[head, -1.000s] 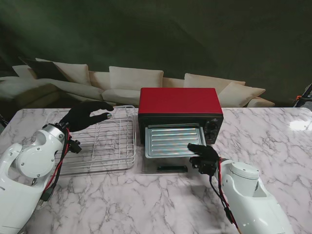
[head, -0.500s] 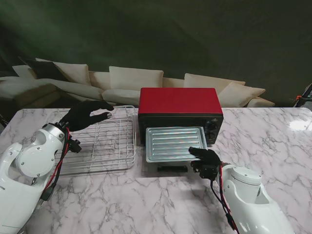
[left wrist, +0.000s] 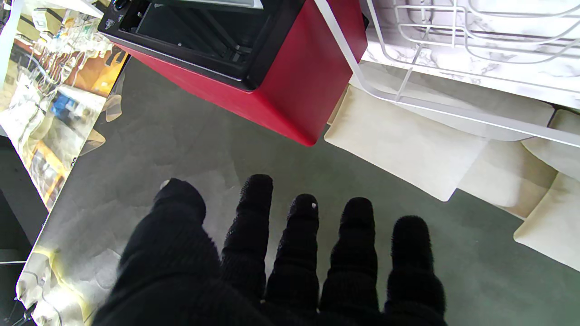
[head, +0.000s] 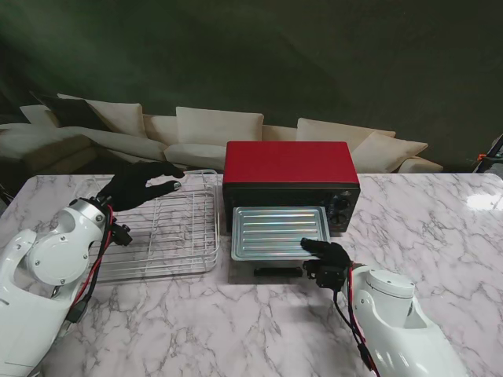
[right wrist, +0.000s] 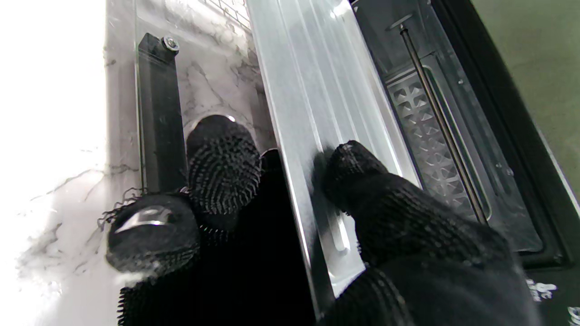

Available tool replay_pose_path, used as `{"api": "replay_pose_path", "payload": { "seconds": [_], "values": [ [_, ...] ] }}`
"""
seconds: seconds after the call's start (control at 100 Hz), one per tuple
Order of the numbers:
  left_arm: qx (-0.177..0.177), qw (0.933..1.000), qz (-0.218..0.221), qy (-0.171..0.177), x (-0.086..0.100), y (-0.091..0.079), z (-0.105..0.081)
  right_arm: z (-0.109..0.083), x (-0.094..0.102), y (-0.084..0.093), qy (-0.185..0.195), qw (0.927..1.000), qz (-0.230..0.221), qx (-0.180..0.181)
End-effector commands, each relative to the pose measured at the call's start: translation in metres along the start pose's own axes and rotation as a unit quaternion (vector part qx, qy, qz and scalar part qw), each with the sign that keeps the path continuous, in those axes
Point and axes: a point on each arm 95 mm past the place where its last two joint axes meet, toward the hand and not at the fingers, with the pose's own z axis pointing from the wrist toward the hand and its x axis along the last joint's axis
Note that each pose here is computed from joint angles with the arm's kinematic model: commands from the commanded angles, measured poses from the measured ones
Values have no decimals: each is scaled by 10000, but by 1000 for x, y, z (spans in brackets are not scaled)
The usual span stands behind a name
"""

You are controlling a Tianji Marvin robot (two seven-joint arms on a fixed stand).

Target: Slide the trays into the oven

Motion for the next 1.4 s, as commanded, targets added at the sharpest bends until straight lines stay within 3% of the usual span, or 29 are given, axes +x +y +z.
{"api": "replay_pose_path", "payload": {
  "seconds": [0.0,0.59,1.39],
  "values": [
    [-83,10000,-1,-7,0,2,1,2,-3,-5,-43,10000,57,41],
    [-103,9999,11,-2,0,3,1,7,-10,-2,-31,9996,266,-116],
    [-119,9999,23,-31,0,5,-1,16,-2,-4,29,9995,305,-103]
  ]
}}
